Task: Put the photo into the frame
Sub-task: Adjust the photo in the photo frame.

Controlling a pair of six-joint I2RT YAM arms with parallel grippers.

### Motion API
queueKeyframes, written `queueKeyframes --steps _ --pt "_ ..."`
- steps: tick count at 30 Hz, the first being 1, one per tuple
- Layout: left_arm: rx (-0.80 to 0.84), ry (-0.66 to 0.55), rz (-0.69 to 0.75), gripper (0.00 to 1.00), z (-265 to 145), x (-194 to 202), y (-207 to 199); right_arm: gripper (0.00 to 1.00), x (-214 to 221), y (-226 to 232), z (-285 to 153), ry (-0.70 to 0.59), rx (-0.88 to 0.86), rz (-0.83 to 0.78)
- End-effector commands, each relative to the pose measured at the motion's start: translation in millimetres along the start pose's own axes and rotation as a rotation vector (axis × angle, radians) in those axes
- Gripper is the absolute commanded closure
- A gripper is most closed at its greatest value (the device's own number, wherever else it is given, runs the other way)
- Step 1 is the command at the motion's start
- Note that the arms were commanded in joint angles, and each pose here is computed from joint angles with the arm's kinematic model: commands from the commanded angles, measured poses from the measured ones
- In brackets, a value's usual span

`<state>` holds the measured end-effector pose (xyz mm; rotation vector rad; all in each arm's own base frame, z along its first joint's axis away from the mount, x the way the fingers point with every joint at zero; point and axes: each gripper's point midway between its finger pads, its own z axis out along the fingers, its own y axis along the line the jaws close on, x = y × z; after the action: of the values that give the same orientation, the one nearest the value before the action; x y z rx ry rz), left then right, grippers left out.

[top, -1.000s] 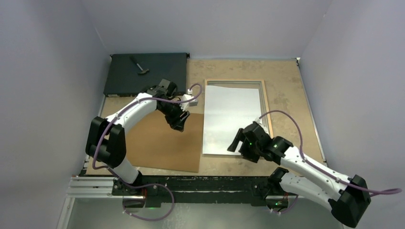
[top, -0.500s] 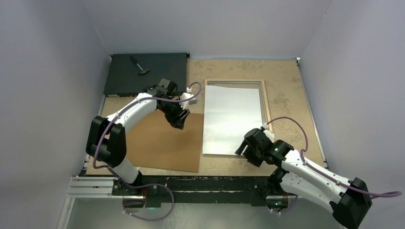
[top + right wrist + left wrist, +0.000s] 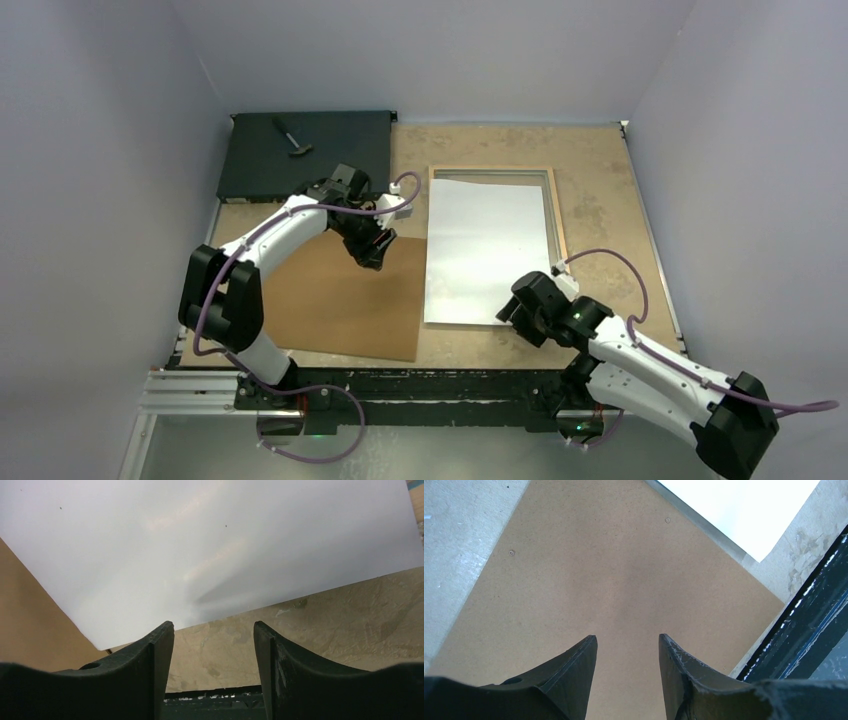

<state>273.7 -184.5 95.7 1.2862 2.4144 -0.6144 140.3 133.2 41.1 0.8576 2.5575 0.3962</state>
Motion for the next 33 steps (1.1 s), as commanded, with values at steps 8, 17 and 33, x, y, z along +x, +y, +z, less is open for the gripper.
queueKeyframes --steps 8,17,33 --pt "-0.042 -0.032 0.009 0.53 -13 -3 0 0.43 -22 7 1 -0.111 -0.010 0.061" --pt "-0.043 -0.029 0.005 0.53 -14 1 -1 0.45 -30 9 1 -0.145 -0.013 0.069" --pt "-0.013 -0.036 -0.007 0.53 -9 -2 -2 0.16 -4 2 3 -0.016 -0.021 -0.033"
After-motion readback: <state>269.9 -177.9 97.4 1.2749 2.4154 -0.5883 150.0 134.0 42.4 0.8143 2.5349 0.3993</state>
